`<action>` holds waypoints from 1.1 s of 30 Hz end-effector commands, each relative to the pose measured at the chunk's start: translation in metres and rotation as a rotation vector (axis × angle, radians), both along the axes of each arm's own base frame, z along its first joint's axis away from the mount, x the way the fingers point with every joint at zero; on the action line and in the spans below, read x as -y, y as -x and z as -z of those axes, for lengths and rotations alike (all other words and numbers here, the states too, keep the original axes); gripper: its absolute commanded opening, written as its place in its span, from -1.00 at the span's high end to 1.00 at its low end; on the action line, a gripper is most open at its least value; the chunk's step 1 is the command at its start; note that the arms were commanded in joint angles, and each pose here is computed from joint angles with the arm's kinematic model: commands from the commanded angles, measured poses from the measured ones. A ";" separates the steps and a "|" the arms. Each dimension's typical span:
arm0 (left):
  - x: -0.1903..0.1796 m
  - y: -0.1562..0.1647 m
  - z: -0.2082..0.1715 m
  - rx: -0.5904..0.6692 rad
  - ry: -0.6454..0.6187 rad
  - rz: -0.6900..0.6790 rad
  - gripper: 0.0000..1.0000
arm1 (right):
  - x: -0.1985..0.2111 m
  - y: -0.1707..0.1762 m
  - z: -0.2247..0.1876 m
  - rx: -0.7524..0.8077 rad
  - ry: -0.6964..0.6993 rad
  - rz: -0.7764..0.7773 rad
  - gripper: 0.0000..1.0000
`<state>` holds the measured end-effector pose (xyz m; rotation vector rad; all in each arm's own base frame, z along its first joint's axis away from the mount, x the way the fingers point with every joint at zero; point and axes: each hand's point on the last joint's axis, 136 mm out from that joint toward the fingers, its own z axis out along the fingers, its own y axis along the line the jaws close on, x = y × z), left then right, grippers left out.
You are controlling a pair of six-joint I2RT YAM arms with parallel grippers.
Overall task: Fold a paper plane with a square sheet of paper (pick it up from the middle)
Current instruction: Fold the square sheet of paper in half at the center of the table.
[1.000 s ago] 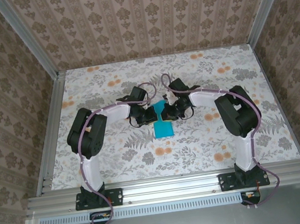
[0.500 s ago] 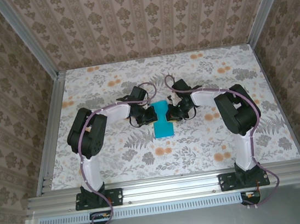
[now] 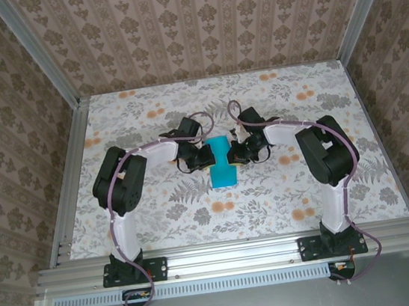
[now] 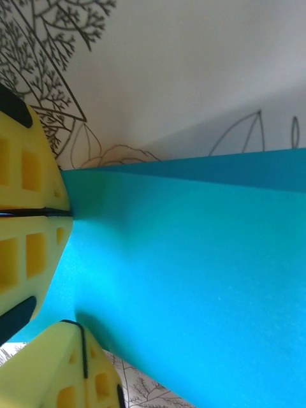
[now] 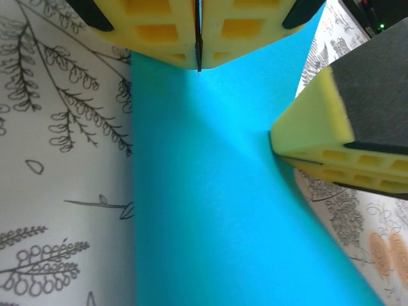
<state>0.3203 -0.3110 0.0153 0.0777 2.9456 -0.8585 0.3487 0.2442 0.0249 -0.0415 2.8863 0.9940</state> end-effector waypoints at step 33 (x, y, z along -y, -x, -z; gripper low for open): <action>-0.050 0.037 0.072 -0.122 -0.261 -0.028 0.81 | 0.007 0.080 0.011 -0.132 -0.030 -0.031 0.82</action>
